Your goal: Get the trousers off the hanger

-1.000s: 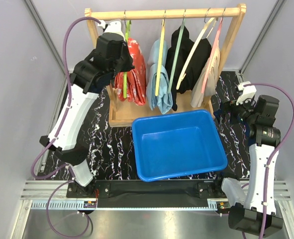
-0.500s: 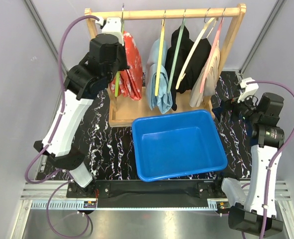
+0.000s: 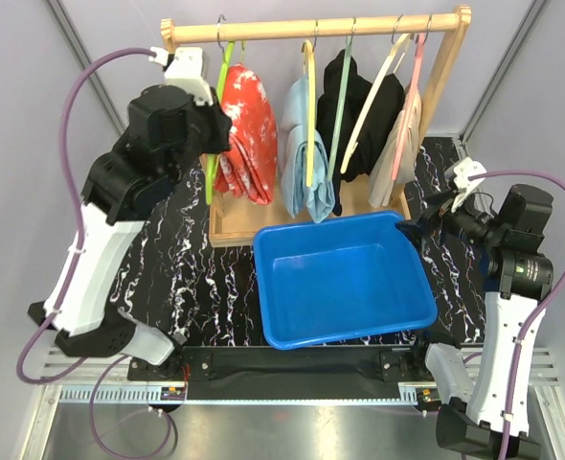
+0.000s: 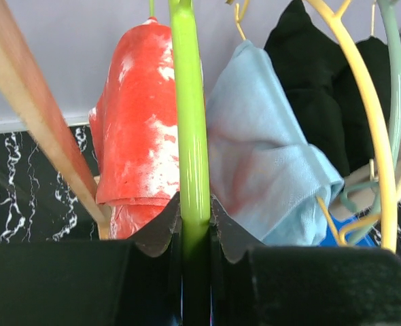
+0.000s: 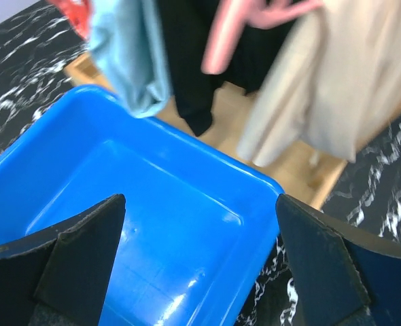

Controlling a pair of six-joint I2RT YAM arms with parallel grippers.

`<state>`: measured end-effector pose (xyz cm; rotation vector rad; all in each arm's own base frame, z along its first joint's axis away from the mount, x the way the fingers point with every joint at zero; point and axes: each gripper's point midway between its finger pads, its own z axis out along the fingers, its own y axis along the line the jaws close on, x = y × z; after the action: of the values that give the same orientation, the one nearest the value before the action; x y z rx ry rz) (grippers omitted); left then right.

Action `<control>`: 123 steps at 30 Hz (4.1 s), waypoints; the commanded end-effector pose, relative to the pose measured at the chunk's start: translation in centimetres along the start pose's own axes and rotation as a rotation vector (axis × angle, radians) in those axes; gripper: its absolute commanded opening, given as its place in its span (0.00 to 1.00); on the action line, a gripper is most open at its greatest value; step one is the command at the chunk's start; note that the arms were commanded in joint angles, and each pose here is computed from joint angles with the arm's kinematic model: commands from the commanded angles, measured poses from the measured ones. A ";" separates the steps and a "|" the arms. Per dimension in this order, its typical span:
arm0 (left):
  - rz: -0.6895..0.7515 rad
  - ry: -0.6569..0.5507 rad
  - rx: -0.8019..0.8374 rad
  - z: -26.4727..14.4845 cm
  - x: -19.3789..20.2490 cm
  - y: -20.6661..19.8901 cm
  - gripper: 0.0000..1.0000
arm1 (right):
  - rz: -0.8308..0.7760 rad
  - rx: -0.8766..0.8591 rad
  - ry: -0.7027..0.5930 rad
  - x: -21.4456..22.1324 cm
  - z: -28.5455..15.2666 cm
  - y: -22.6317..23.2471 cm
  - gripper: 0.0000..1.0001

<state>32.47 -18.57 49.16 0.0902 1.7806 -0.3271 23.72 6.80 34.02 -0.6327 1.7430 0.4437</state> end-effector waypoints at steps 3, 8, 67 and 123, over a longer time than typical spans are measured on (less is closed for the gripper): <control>-0.183 -0.402 0.149 -8.8 -10.7 0.0 0.00 | -0.141 -0.214 -0.073 -1.3 -0.8 4.1 1.00; -0.189 -0.344 0.203 -10.4 -8.2 0.0 0.00 | -0.217 -0.351 -0.110 -0.6 -1.2 6.4 1.00; -0.548 -0.197 0.278 -17.6 5.8 4.2 0.00 | -0.269 -0.512 -0.353 -6.7 20.4 37.5 1.00; -0.427 -0.027 -0.028 -13.1 15.0 8.5 0.00 | -0.395 -0.740 -0.671 -28.9 6.4 28.9 0.00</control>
<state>17.41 -10.00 36.82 -0.2885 1.7742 -0.7289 19.79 42.69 48.92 -1.2554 1.0719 0.8993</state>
